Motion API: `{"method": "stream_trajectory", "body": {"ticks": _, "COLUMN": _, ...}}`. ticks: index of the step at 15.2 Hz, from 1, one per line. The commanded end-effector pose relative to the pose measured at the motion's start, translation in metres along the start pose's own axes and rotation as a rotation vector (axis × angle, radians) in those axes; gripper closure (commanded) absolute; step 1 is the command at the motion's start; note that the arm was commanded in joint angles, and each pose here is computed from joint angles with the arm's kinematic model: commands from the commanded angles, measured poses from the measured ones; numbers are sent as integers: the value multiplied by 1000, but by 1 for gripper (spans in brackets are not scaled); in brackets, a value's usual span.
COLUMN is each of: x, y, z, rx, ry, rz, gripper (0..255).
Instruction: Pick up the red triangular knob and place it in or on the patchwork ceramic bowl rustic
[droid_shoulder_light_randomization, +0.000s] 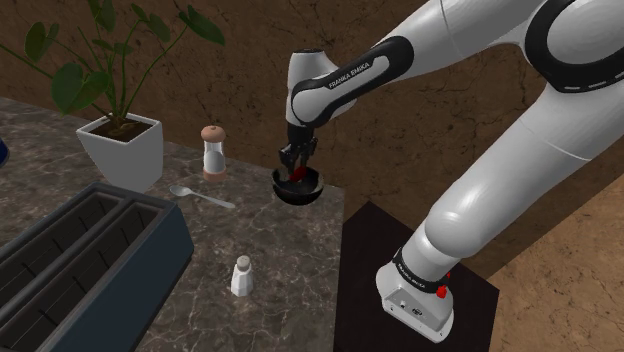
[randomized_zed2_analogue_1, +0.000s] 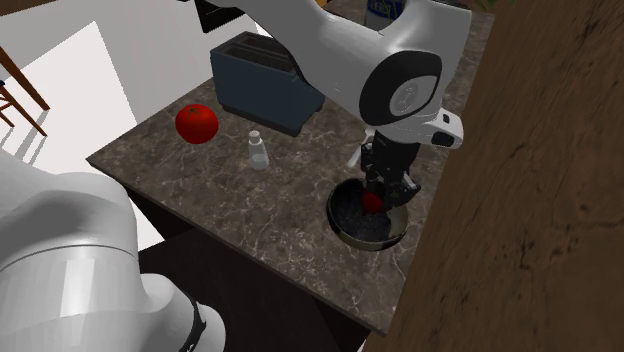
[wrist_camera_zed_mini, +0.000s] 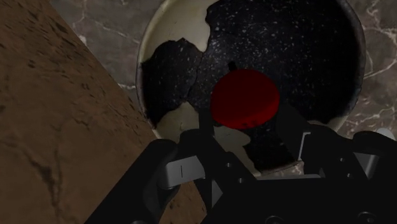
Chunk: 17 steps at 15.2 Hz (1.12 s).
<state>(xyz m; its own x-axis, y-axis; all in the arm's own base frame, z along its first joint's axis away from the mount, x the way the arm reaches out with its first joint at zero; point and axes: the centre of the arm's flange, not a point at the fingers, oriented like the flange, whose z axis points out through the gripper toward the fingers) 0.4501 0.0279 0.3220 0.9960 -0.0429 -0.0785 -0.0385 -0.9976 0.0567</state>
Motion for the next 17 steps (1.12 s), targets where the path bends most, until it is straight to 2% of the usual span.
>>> {"method": "stream_trajectory", "body": {"ticks": 1, "x": 0, "y": 0, "z": 0, "rx": 0, "ry": 0, "rz": 0, "gripper": 0}}
{"method": "stream_trajectory", "body": {"ticks": 6, "x": 0, "y": 0, "z": 0, "rx": 0, "ry": 0, "rz": 0, "gripper": 0}}
{"method": "stream_trajectory", "body": {"ticks": 10, "x": 0, "y": 0, "z": -50, "rx": 0, "ry": 0, "rz": 0, "gripper": 0}}
{"method": "stream_trajectory", "body": {"ticks": 17, "x": 0, "y": 0, "z": -50, "rx": 0, "ry": 0, "rz": 0, "gripper": 0}}
